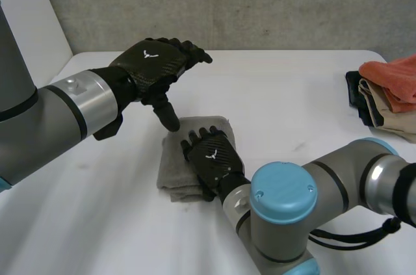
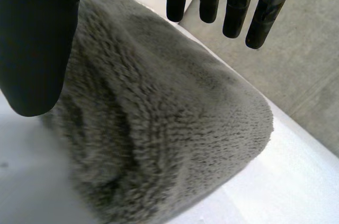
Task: Fold the laundry.
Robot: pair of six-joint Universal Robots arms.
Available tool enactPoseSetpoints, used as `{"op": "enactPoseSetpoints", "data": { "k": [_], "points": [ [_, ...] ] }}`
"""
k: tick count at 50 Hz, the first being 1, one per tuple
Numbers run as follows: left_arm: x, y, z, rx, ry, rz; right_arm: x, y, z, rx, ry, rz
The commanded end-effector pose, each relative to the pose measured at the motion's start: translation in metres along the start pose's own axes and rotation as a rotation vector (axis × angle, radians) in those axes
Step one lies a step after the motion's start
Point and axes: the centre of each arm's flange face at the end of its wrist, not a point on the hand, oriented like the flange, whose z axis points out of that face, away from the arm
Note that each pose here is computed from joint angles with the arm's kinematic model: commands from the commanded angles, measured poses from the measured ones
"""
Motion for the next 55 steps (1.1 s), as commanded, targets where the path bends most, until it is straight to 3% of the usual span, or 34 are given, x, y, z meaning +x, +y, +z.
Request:
{"op": "enactPoseSetpoints", "data": {
  "k": [1,25,36,55],
  "points": [
    [0.0,0.002,0.001,-0.004,-0.003,-0.003,0.0,0.005,0.015,0.022,0.025,-0.052],
    [0.0,0.008,0.004,-0.023,0.003,-0.01,0.006,0.004,0.001,-0.039,0.037,-0.056],
    [0.001,0.015,0.005,-0.04,0.009,-0.017,-0.001,0.024,0.017,-0.064,0.022,-0.067],
    [-0.001,0.016,0.006,-0.041,0.003,-0.02,0.002,0.015,0.052,0.016,0.052,-0.069]
  ]
}}
